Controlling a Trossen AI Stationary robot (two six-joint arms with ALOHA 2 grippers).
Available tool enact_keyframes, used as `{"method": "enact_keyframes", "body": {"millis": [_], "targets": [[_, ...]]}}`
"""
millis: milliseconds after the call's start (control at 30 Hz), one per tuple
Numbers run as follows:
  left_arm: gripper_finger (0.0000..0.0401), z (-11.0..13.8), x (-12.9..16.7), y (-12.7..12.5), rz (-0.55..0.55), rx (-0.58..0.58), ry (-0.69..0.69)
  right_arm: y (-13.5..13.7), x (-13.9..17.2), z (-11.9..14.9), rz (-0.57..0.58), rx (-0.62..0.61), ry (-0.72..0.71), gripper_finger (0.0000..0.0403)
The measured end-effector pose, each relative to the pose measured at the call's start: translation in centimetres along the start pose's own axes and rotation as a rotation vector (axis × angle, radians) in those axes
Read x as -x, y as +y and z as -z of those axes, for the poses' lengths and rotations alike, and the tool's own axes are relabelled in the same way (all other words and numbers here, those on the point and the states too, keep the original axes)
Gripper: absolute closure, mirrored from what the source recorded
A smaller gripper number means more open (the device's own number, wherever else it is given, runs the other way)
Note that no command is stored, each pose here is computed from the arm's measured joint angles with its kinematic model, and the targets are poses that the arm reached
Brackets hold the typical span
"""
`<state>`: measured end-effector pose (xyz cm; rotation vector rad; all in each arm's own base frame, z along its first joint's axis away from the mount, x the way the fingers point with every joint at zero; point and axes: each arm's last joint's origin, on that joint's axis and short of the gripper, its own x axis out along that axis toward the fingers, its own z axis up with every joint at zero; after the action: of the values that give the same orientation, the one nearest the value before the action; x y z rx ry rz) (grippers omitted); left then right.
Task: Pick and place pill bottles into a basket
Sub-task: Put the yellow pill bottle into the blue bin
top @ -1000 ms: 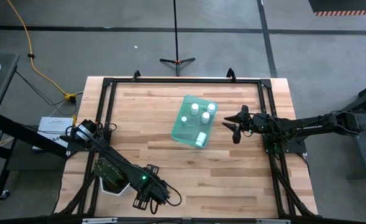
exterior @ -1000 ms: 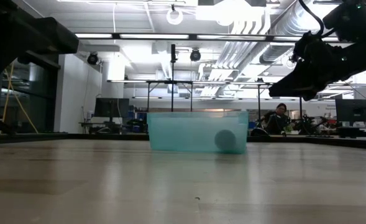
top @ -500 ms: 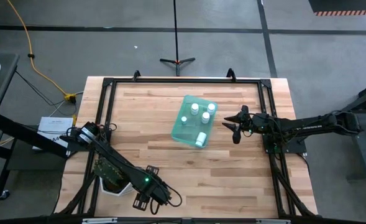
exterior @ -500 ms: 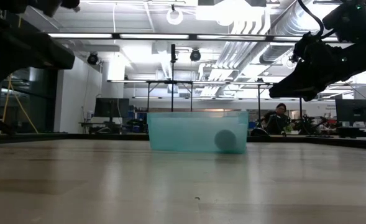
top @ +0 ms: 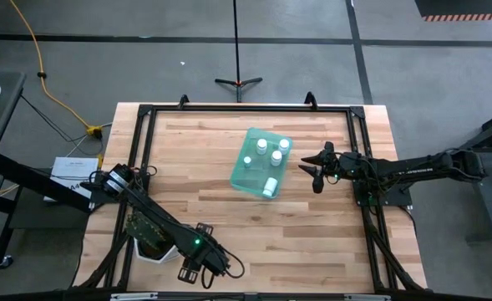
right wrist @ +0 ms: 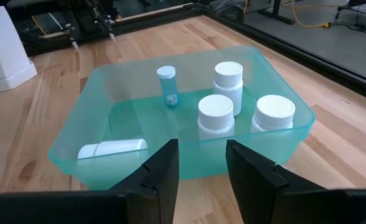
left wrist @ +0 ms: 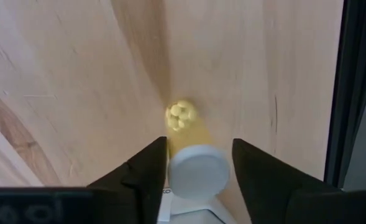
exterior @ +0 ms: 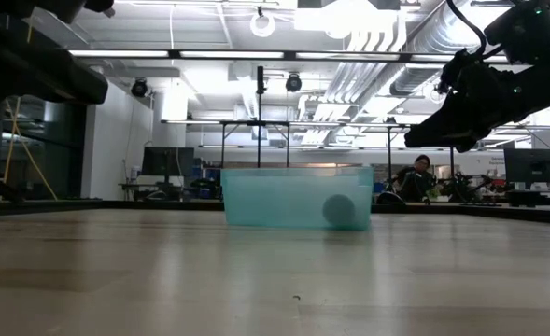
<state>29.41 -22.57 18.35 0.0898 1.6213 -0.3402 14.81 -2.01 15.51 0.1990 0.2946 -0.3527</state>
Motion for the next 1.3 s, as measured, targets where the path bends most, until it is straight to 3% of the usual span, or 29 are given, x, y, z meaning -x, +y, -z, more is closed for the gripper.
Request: {"method": "enact_keyframes", "body": {"millis": [367,600,767,967,1167,1300], "targets": [[0.0254,0.0,0.0,0.0,0.003,0.001,0.002,0.0,0.0,0.0,0.000,0.001,0.000,0.0279],[0.0229,-0.3,0.7,-0.1,0.009,0.002,-0.008,0.0,0.0,0.0,-0.003,0.001,0.001,0.0279],[0.0239,-0.8,2.1,0.4,0.000,0.026,-0.016,0.0,0.0,0.0,-0.003,0.002,0.001,0.0279],[0.0252,-1.6,4.0,2.1,0.000,0.062,-0.022,0.0,0.0,0.0,-0.003,0.007,0.001,0.0279],[0.0230,-2.3,5.9,4.2,-0.017,0.031,-0.032,0.0,0.0,0.0,-0.008,0.010,0.002,0.0279],[0.0238,-2.8,7.2,6.1,-0.037,-0.001,-0.058,0.0,0.0,0.0,-0.011,0.018,0.003,0.0279]]}}
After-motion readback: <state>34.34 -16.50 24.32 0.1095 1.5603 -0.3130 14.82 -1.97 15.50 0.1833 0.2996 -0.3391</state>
